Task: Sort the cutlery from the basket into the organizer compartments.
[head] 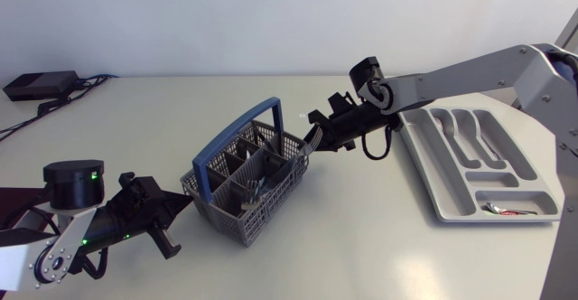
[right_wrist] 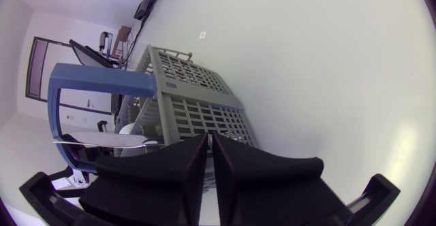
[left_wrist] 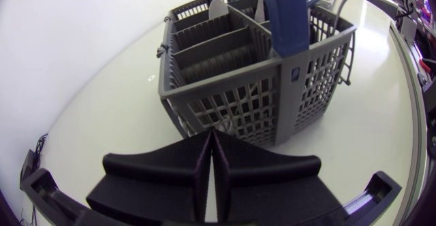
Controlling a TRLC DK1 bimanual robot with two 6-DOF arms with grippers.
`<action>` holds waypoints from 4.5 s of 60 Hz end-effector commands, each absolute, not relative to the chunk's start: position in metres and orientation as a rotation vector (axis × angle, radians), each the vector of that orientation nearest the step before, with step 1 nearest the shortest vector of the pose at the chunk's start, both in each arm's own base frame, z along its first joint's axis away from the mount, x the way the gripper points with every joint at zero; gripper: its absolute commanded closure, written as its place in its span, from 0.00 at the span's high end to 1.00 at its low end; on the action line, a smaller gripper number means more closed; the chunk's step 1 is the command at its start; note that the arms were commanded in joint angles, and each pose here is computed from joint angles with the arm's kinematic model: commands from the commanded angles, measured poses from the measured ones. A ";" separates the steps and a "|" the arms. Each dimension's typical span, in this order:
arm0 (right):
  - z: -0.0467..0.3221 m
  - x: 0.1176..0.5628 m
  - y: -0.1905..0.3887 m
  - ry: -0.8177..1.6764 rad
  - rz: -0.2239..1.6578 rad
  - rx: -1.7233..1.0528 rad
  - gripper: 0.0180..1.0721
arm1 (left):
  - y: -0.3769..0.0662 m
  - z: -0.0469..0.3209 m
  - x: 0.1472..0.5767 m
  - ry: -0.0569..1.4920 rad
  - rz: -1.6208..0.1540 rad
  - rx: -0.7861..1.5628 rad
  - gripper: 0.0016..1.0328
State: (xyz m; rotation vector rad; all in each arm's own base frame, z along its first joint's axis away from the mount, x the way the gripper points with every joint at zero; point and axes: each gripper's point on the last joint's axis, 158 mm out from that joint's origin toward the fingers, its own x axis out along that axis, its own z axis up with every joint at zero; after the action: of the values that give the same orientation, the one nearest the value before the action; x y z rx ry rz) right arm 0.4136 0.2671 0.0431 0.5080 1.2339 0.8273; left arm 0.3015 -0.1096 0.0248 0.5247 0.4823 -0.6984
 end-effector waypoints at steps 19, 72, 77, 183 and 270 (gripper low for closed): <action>0.053 0.349 0.251 1.262 0.896 0.487 0.12 | -0.115 0.048 0.342 0.413 -0.688 0.486 0.03; 0.060 0.303 0.223 1.257 0.911 0.441 0.12 | -0.169 0.048 0.402 0.415 -0.779 0.432 0.03; 0.057 0.301 0.220 1.263 0.905 0.440 0.12 | -0.168 0.047 0.403 0.415 -0.778 0.432 0.03; 0.103 0.278 0.168 0.895 0.730 -0.121 0.95 | -0.163 0.170 0.259 0.355 -0.974 0.455 0.28; 0.153 0.244 0.236 0.856 0.894 -0.400 0.95 | -0.192 0.154 0.260 0.470 -1.266 0.616 0.54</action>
State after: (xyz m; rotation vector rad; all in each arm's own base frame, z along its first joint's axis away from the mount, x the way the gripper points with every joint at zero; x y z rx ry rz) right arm 0.2400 0.2286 0.1503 -0.3694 0.8626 0.8828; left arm 0.2560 -0.1889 0.1485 0.6006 0.4957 -1.2327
